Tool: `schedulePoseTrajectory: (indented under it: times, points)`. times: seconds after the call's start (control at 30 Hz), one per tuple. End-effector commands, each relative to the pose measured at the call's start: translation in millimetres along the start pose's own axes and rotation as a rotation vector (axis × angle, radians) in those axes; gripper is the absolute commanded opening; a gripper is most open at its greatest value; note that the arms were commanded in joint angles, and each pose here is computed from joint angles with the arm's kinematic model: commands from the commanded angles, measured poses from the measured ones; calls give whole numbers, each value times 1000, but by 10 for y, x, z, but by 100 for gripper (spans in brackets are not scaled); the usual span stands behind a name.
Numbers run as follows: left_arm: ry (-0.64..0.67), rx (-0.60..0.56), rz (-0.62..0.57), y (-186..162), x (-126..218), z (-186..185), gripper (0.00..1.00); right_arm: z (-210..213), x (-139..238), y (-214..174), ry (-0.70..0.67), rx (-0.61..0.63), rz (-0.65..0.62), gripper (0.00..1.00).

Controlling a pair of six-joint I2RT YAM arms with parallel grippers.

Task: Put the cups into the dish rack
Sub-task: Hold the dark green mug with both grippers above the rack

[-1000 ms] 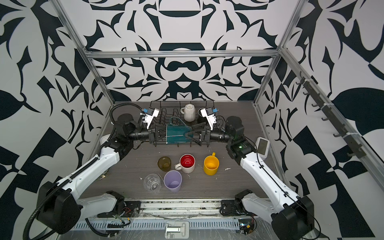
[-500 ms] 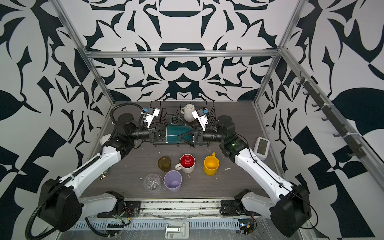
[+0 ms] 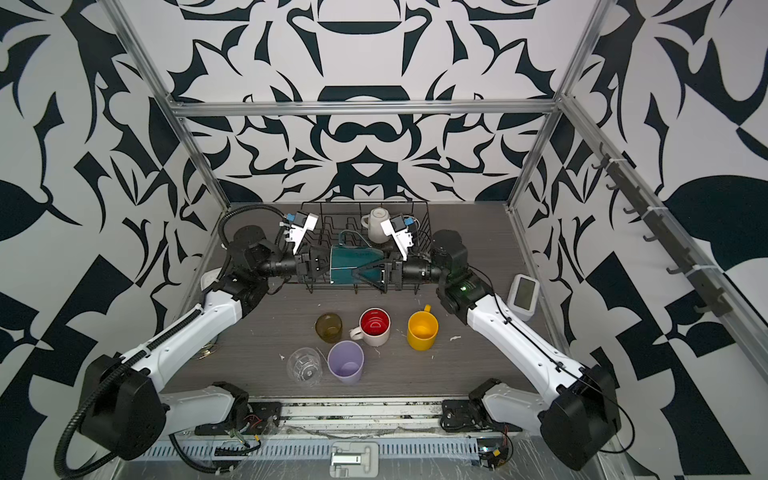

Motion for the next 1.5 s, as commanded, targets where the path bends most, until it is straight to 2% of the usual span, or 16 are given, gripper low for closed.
schedulePoseTrajectory:
  times: [0.0, 0.27, 0.47, 0.57, 0.67, 0.93, 1.03, 1.1, 1.13, 1.47]
  points:
    - [-100, -109, 1, 168, 2, -281, 0, 109, -18, 205, 56, 69, -59, 92]
    - [-116, -98, 18, 162, -6, -281, 0, 101, -49, 222, 92, 65, -56, 90]
    - [-126, -95, 20, 176, -11, -282, 0, 91, -74, 218, 102, 60, -50, 84]
    - [-132, -97, 21, 181, -12, -296, 0, 83, -93, 215, 115, 51, -40, 73]
    - [-138, -99, 18, 191, -9, -311, 0, 77, -110, 208, 125, 43, -32, 68]
    - [-131, -63, 26, 196, -48, -202, 0, 91, -131, 236, 132, 44, -31, 35]
    - [-130, -58, 26, 194, -49, -199, 0, 89, -139, 244, 132, 44, -32, 20]
    - [-131, -56, 26, 197, -52, -197, 0, 80, -145, 246, 127, 43, -32, 4]
    - [-131, -56, 25, 198, -50, -198, 0, 73, -146, 244, 124, 42, -33, 0]
    - [-117, -39, 14, 216, -46, -183, 0, 117, -109, 317, 80, 79, -72, 0]
Point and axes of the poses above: each gripper's point midway between its finger pads, its own x axis back along the fingers, its own z axis along the line the jaws close on, y = z × x, the point moved 10 cm from there along x, back along the fingers, and after that the axes turned 14 degrees about x, right-handed, at the moved point
